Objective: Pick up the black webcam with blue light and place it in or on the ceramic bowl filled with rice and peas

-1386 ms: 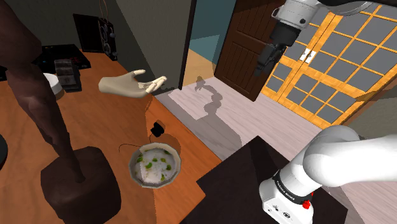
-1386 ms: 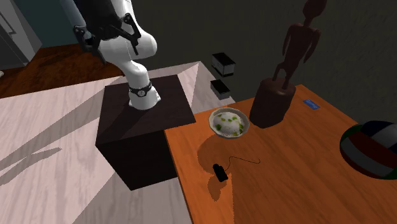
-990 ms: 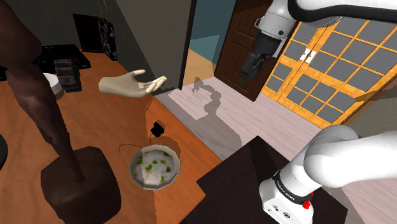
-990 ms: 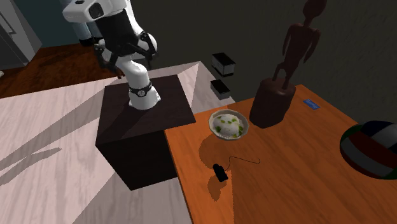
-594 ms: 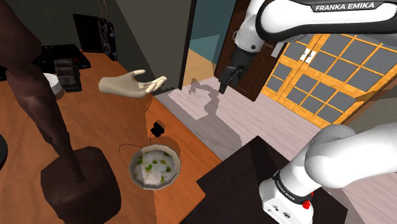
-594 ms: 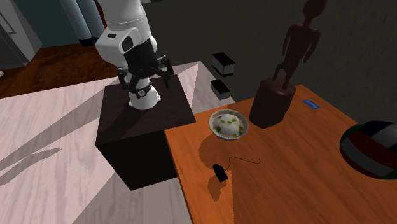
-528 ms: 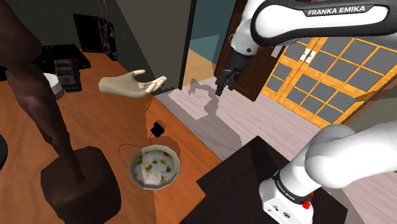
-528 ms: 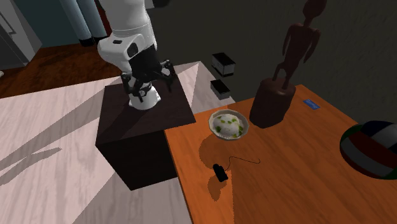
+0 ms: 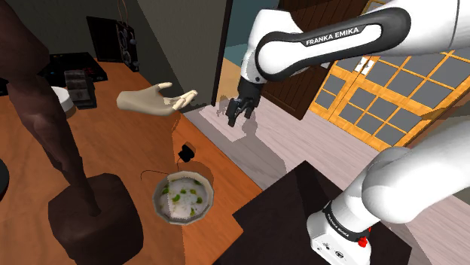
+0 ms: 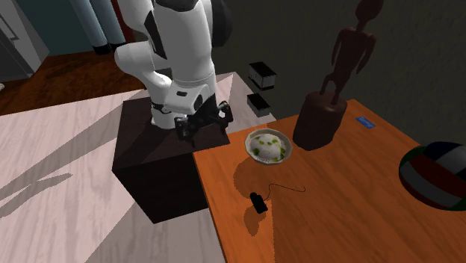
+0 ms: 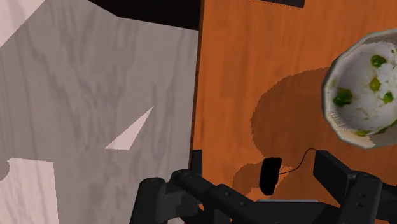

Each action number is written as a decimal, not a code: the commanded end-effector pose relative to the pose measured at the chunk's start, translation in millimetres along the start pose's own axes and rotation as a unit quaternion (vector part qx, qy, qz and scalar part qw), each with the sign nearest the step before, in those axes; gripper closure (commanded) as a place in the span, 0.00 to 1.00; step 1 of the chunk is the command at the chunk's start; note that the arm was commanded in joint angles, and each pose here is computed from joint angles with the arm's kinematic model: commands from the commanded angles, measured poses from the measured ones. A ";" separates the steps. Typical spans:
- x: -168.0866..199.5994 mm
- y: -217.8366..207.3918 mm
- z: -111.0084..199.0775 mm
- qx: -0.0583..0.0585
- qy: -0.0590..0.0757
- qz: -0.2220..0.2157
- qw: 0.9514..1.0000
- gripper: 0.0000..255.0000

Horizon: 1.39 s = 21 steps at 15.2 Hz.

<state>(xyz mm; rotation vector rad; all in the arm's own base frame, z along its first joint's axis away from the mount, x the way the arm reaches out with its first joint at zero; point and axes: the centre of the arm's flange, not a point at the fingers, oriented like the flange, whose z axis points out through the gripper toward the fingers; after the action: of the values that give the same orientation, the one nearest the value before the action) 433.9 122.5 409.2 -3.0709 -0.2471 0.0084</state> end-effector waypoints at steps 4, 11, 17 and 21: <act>36.0 -27.7 51.4 -0.006 -0.004 -0.007 1.000 0.00; 85.4 -65.6 122.6 -0.016 -0.010 -0.017 1.000 0.00; 126.5 -97.8 184.8 -0.024 -0.016 -0.025 0.999 0.00; 132.2 -101.9 210.2 -0.025 -0.017 -0.027 0.999 0.00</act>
<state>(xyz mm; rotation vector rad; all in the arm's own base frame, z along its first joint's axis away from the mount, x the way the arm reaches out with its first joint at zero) 546.7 256.5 210.3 -3.1149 -0.3360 0.0527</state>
